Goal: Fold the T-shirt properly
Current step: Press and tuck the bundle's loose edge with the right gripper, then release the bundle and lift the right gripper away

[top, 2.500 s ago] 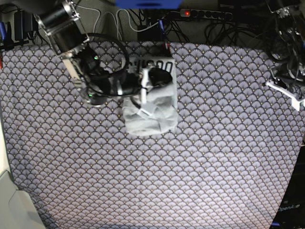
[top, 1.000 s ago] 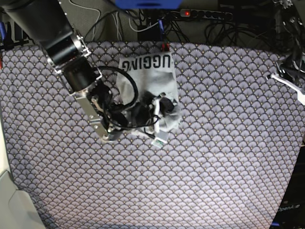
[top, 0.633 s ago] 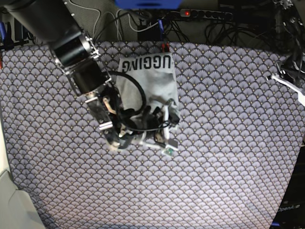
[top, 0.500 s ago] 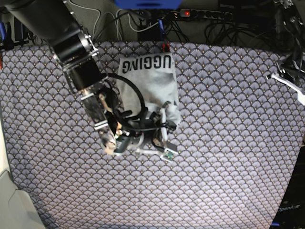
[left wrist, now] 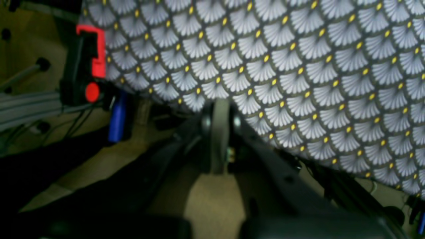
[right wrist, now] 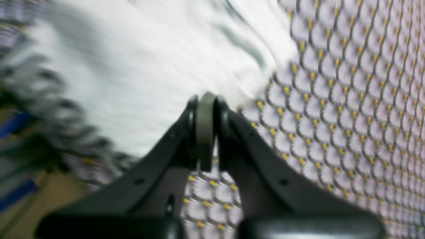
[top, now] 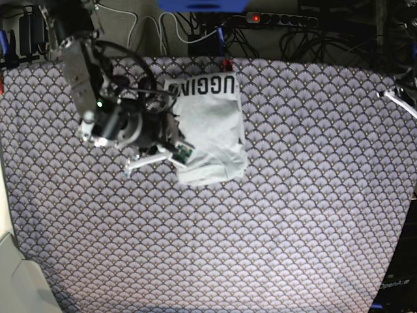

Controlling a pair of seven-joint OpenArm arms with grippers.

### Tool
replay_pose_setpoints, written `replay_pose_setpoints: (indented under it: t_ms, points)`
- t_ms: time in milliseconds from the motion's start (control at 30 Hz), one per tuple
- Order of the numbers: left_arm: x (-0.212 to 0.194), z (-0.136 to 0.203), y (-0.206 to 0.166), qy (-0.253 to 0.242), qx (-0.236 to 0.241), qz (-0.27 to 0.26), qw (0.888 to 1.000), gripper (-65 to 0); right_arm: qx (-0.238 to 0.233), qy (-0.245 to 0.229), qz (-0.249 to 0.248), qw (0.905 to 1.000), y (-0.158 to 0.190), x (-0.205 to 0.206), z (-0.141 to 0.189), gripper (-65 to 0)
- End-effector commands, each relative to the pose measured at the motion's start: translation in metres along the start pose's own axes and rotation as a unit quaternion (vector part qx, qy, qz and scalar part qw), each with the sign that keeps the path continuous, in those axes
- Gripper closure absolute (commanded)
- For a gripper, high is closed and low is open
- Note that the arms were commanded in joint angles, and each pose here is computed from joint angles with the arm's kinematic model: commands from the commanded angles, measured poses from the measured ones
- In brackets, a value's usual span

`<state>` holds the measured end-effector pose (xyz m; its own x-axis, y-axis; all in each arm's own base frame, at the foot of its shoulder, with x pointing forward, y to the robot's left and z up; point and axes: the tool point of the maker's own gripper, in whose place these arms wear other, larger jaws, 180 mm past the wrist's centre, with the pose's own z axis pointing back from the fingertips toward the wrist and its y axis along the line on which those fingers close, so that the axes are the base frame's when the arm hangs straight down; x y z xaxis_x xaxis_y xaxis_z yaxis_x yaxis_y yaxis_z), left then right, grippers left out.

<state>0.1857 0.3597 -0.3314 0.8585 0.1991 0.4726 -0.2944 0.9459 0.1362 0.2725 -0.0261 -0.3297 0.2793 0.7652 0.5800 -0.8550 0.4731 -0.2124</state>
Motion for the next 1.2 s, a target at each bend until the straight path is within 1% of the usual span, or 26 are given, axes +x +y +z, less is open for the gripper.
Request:
replay_pose_setpoints:
  t_ms: [0, 133, 300, 367, 533, 600, 633, 733, 800, 833, 900, 967, 1033, 1167]
  points:
    - [0.003, 0.005, 0.007, -0.005, 0.010, -0.010, 1.000, -0.2, -0.004, -0.005, -0.003, 1.0000, 0.002, 0.000, 0.004, 0.0]
    - [-0.002, 0.005, 0.006, -0.001, 0.009, -0.010, 1.000, -0.2, 0.020, -0.004, -0.021, 0.9996, 0.024, -0.009, 0.000, 0.0]
    - [-0.019, 0.003, 0.010, 0.020, 0.014, -0.015, 1.000, -0.2, 0.045, -0.015, -0.040, 0.9981, 0.045, -0.010, -0.005, 0.0]
    - [-0.026, 0.003, 0.012, 0.029, 0.017, -0.017, 0.999, -0.2, 0.052, -0.017, -0.047, 0.9974, 0.049, -0.012, -0.010, 0.0]
    - [-0.033, 0.003, 0.014, 0.037, 0.021, -0.020, 0.999, -0.2, 0.079, 0.019, -0.076, 0.9938, 0.052, -0.039, -0.035, 0.0]
    - [-0.044, 0.000, 0.019, 0.054, 0.024, -0.016, 0.998, -0.2, 0.082, 0.028, -0.081, 0.9929, 0.053, -0.045, -0.038, 0.0]
    - [-0.044, -0.002, 0.021, 0.053, 0.025, -0.014, 0.998, -0.2, 0.080, 0.024, -0.077, 0.9935, 0.053, -0.043, -0.035, 0.0]
    - [-0.051, -0.008, 0.027, 0.051, 0.028, -0.008, 0.998, -0.2, 0.049, -0.006, -0.047, 0.9977, 0.045, -0.023, -0.010, 0.0]
    - [-0.053, -0.009, 0.028, 0.048, 0.029, -0.009, 0.998, -0.2, 0.026, -0.008, -0.035, 0.9990, 0.039, -0.019, 0.008, 0.0]
    - [-0.058, -0.009, 0.030, 0.053, 0.031, -0.011, 0.998, -0.2, 0.021, 0.000, -0.036, 0.9991, 0.036, -0.022, 0.010, 0.0]
    - [-0.061, -0.009, 0.028, 0.051, 0.027, -0.022, 0.998, -0.2, 0.014, 0.011, -0.044, 0.9989, 0.032, -0.031, 0.012, 0.0]
    - [-0.066, -0.010, 0.026, 0.052, 0.015, -0.047, 0.997, -0.2, 0.013, 0.019, -0.059, 0.9980, 0.034, -0.042, 0.014, 0.0]
    - [-0.074, -0.010, 0.019, 0.059, -0.003, -0.075, 0.995, -0.2, -0.006, 0.036, -0.080, 0.9961, 0.023, -0.062, 0.021, 0.0]
    - [-0.086, -0.011, 0.006, 0.068, -0.031, -0.097, 0.993, -0.3, -0.041, 0.079, -0.112, 0.9898, 0.005, -0.104, 0.039, 0.0]
